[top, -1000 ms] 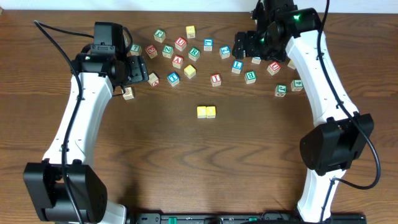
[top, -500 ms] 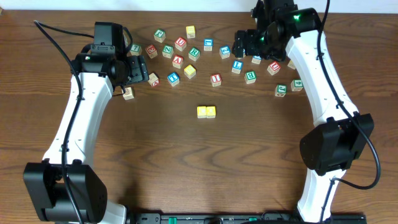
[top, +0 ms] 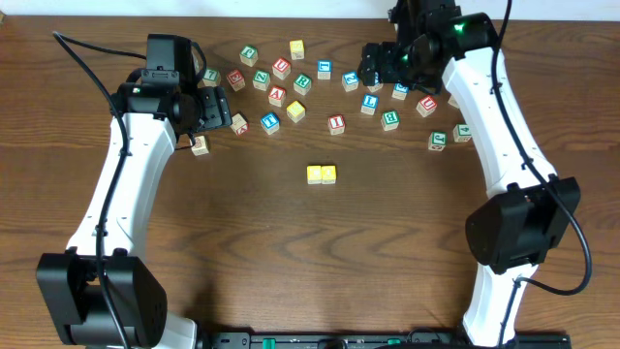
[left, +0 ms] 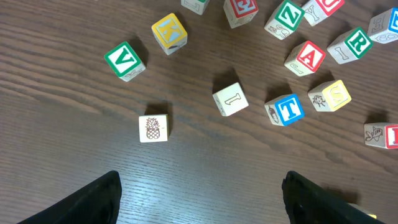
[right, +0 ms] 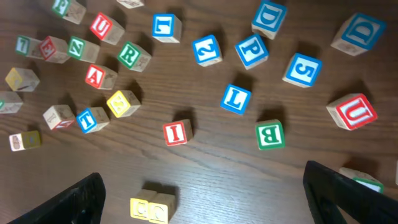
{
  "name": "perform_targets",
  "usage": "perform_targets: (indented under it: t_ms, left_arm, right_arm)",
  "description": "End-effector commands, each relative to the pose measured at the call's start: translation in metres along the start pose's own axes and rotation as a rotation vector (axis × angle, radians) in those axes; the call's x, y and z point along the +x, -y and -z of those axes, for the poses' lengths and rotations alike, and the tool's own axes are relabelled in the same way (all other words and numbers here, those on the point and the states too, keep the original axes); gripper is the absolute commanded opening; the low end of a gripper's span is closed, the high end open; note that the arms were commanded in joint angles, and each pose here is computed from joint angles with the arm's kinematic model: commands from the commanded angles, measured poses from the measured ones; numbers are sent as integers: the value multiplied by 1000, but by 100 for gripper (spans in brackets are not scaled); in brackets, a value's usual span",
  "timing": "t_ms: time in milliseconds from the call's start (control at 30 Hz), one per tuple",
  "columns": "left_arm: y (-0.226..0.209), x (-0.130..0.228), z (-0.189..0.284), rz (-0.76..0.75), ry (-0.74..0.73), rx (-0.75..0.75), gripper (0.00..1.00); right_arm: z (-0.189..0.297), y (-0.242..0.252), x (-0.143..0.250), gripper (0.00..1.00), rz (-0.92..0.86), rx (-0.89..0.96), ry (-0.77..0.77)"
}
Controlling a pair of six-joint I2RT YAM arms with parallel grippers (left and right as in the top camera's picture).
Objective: Spell out CORL
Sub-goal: 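Swing the right gripper left over the block cluster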
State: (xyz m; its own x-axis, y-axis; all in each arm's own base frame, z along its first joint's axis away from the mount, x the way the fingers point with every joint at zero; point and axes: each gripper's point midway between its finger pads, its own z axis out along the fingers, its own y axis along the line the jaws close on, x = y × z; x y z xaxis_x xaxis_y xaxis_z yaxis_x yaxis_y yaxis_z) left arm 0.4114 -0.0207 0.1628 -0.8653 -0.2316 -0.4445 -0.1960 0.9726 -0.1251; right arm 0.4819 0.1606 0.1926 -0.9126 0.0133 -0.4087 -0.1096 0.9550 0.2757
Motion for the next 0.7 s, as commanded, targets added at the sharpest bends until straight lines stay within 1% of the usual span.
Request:
perform_targets:
  t_ms: [0,433,667]
  left_arm:
    - [-1,-8,4,0,23,-7,82]
    - [-1,-8,4,1,23,-7,82]
    - [-1,-8,4,1,23,-7,82]
  right_arm:
    - [0,-9,-4,97,5,-10,16]
    - [-2,-18,-5,97,21,-21,24]
    - [-16,-21,-8,96,2,-28,28]
